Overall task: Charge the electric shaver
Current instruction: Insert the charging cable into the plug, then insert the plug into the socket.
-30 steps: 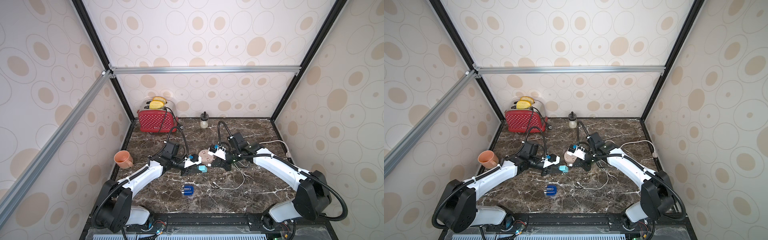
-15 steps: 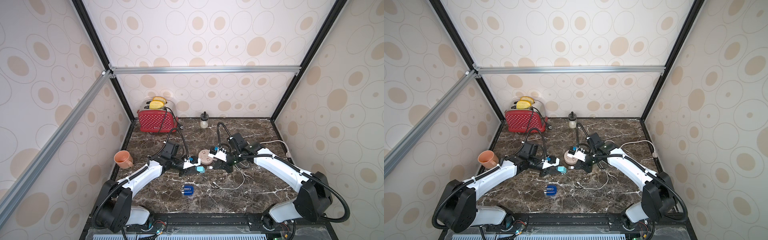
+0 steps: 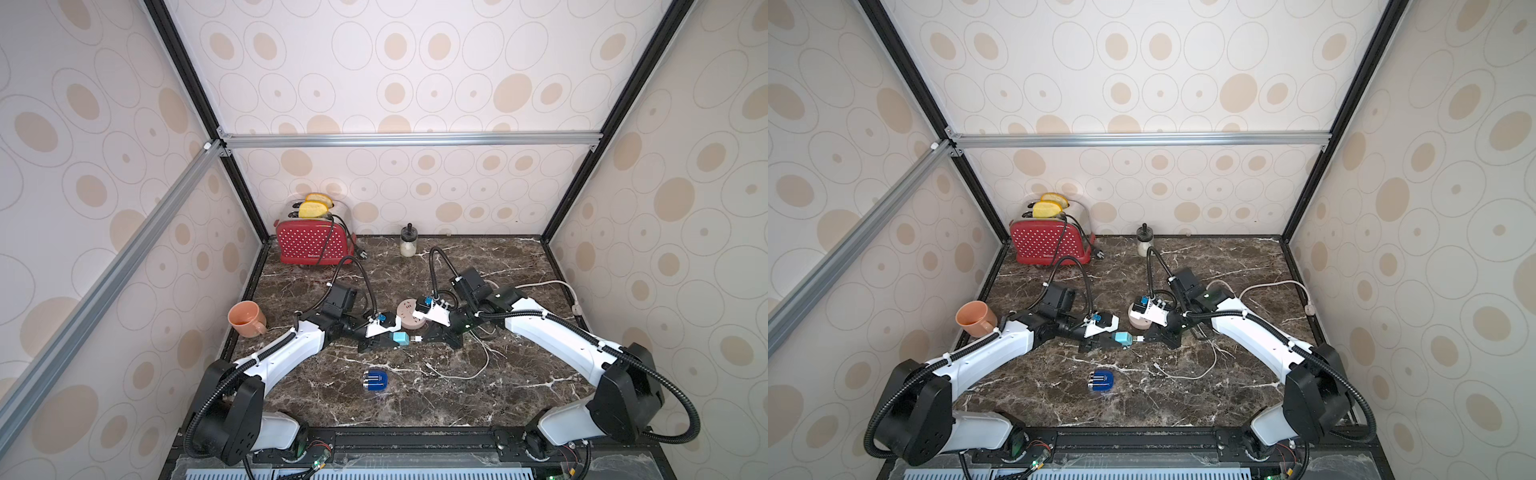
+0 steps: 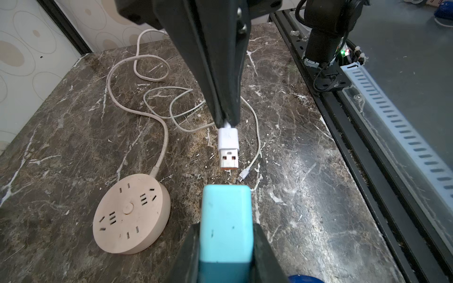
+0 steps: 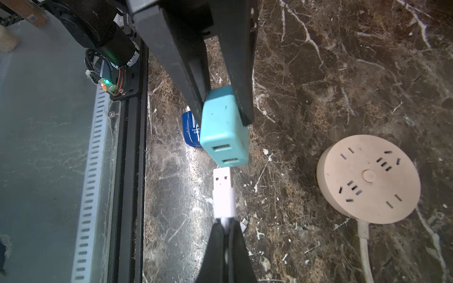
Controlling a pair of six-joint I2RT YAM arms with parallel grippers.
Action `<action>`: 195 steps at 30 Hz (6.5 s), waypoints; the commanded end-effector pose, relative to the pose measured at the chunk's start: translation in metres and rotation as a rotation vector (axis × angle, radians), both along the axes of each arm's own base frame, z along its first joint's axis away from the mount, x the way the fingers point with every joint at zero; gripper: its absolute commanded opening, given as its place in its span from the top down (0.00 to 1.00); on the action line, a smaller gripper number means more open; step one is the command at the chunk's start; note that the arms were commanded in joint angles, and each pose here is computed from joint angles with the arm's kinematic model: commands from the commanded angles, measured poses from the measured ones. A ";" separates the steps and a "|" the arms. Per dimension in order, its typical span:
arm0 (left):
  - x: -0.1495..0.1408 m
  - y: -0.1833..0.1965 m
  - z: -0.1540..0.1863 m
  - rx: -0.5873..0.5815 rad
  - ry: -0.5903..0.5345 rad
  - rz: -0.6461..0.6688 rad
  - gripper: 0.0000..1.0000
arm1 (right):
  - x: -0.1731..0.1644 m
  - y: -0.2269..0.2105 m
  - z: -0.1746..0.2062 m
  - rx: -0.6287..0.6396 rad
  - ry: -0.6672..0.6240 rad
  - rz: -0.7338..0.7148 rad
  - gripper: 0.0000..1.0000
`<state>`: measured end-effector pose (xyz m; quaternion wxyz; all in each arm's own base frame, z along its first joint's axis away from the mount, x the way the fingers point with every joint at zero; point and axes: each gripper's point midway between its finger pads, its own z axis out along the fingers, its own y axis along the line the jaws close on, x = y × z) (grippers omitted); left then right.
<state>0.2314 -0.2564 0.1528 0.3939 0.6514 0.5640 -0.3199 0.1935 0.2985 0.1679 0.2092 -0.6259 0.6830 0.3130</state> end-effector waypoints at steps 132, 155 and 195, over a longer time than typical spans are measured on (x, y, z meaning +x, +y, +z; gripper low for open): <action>0.047 -0.004 0.059 -0.149 -0.050 0.256 1.00 | 0.051 0.060 0.053 0.614 0.488 -0.786 0.24; 0.052 -0.005 0.065 -0.185 -0.041 0.284 1.00 | 0.055 0.058 0.054 0.721 0.491 -0.855 0.50; 0.062 0.010 0.053 -0.122 -0.025 0.422 0.28 | 0.063 0.037 0.049 0.597 0.269 -0.901 1.00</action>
